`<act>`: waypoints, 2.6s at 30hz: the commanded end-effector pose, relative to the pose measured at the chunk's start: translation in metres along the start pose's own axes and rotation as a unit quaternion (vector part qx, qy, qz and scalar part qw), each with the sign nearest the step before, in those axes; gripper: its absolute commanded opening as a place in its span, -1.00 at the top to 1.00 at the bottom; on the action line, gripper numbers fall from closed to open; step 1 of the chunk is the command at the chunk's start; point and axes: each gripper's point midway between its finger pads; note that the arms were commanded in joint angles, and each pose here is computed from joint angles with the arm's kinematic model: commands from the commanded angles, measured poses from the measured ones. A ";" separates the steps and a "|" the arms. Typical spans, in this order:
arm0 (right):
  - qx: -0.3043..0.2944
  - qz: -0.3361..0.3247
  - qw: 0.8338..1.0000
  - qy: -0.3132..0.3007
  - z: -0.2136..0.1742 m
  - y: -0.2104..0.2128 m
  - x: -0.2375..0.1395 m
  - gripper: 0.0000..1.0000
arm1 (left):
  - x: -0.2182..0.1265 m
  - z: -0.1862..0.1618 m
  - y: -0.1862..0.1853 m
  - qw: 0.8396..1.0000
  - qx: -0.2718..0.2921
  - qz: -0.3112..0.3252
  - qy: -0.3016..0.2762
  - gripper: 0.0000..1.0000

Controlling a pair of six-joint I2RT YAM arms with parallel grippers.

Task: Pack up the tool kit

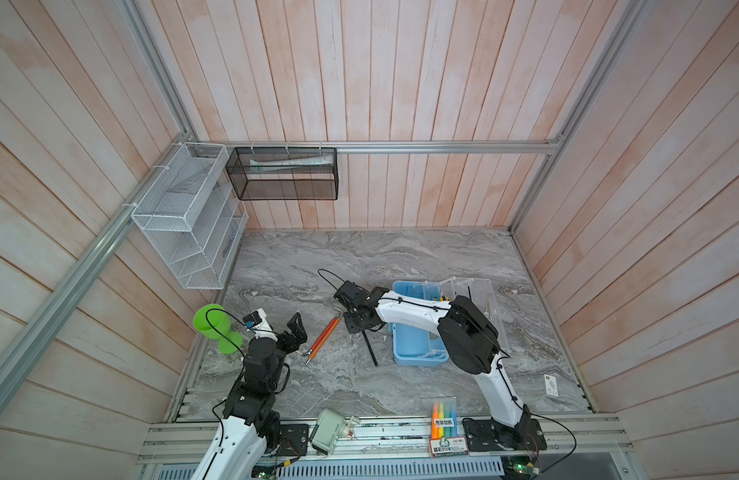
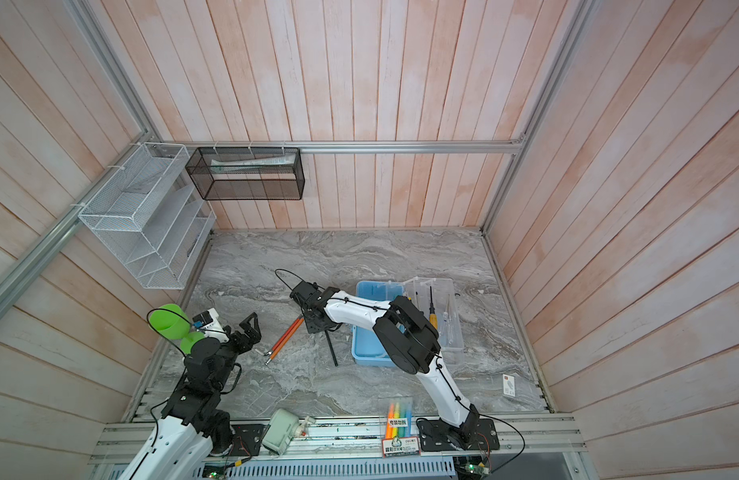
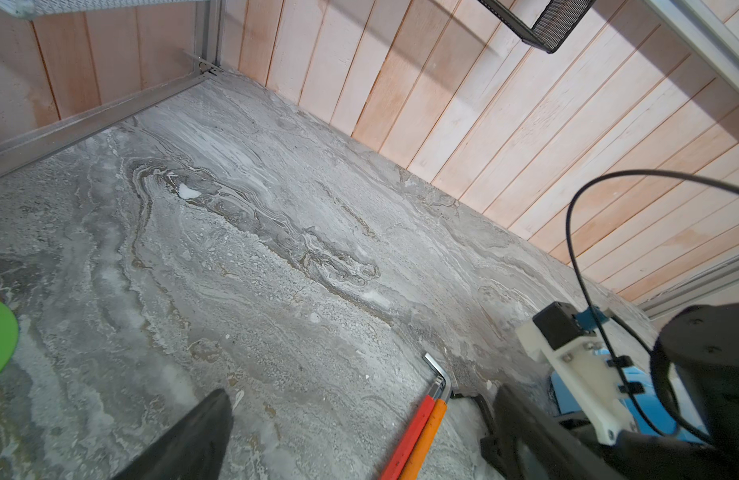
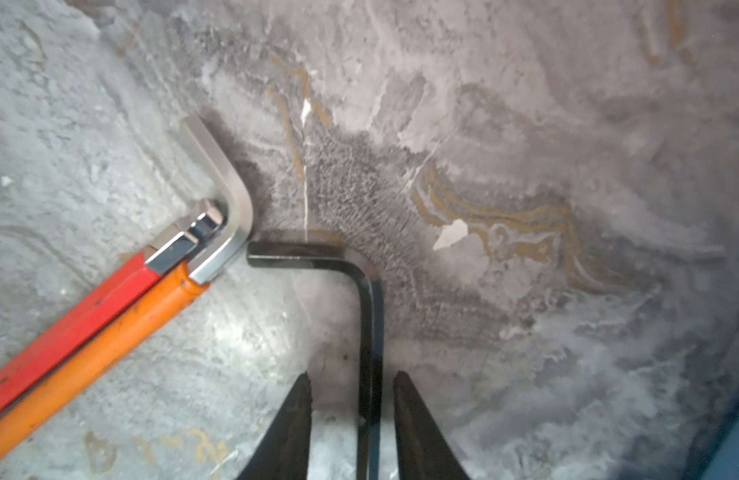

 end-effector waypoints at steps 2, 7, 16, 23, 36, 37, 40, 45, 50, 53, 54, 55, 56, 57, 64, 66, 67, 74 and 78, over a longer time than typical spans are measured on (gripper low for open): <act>-0.012 -0.035 0.999 0.022 -0.006 -0.020 0.017 0.37 | 0.001 -0.001 0.000 1.000 0.003 -0.002 -0.003 -0.99; -0.015 -0.039 0.999 0.034 -0.011 -0.025 0.028 0.60 | 0.001 0.000 0.000 1.000 0.003 -0.003 -0.004 -0.99; -0.006 -0.052 0.998 0.042 -0.016 -0.030 0.038 0.96 | 0.001 0.000 0.000 1.000 0.003 -0.003 -0.004 -0.99; 0.026 -0.015 1.000 -0.004 0.002 -0.022 0.004 1.00 | 0.001 -0.001 0.000 1.000 0.003 -0.003 -0.003 -0.99; 0.070 0.065 0.992 -0.086 0.020 -0.019 -0.074 1.00 | 0.001 0.000 -0.001 1.000 0.004 -0.007 -0.004 -0.99; 0.073 0.064 0.991 -0.089 0.020 -0.020 -0.077 1.00 | 0.001 0.000 -0.001 1.000 0.004 -0.007 -0.004 -0.99; 0.079 0.063 0.990 -0.099 0.019 -0.025 -0.086 1.00 | 0.001 -0.001 -0.001 1.000 0.005 -0.007 -0.004 -1.00; 0.080 0.054 0.990 -0.106 0.015 -0.031 -0.084 1.00 | 0.001 0.000 -0.002 1.000 0.005 -0.007 -0.004 -1.00; 0.061 0.037 0.994 -0.078 0.013 -0.025 -0.054 1.00 | 0.001 0.000 -0.002 1.000 0.004 -0.008 -0.005 -1.00; 0.051 0.030 0.996 -0.065 0.015 -0.020 -0.038 1.00 | 0.001 -0.001 -0.001 1.000 0.005 -0.007 -0.004 -0.99; 0.048 0.025 0.997 -0.061 0.015 -0.020 -0.033 1.00 | 0.001 0.000 -0.002 1.000 0.005 -0.007 -0.004 -0.99; 0.044 0.021 0.997 -0.057 0.015 -0.019 -0.028 1.00 | 0.001 -0.001 -0.001 1.000 0.005 -0.007 -0.003 -1.00; 0.041 0.016 0.998 -0.052 0.015 -0.019 -0.023 1.00 | 0.001 -0.001 -0.001 1.000 0.005 -0.007 -0.003 -1.00; 0.039 0.011 0.998 -0.048 0.015 -0.019 -0.019 1.00 | 0.001 -0.001 -0.001 1.000 0.005 -0.007 -0.003 -0.99; 0.026 0.001 0.999 -0.021 0.008 -0.017 0.003 1.00 | 0.001 -0.001 -0.001 1.000 0.005 -0.007 -0.004 -0.99; 0.024 -0.001 1.000 -0.016 0.006 -0.018 0.007 1.00 | 0.001 -0.001 -0.001 1.000 0.005 -0.007 -0.004 -0.99; 0.022 -0.002 1.000 -0.012 0.004 -0.018 0.009 1.00 | 0.001 -0.001 -0.001 1.000 0.004 -0.007 -0.004 -0.99; 0.019 -0.001 1.000 -0.009 0.003 -0.018 0.000 0.42 | 0.001 0.000 -0.001 1.000 0.005 -0.007 -0.004 -1.00; 0.009 -0.003 1.000 0.008 -0.009 -0.016 -0.006 0.31 | 0.001 0.000 -0.002 1.000 0.005 -0.008 -0.003 -0.99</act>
Point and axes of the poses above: each gripper's point midway between its finger pads, its own x axis out along the fingers, its own y axis along the line the jaws close on, z = x × y, and after that the axes turned 7 degrees about x, right-handed
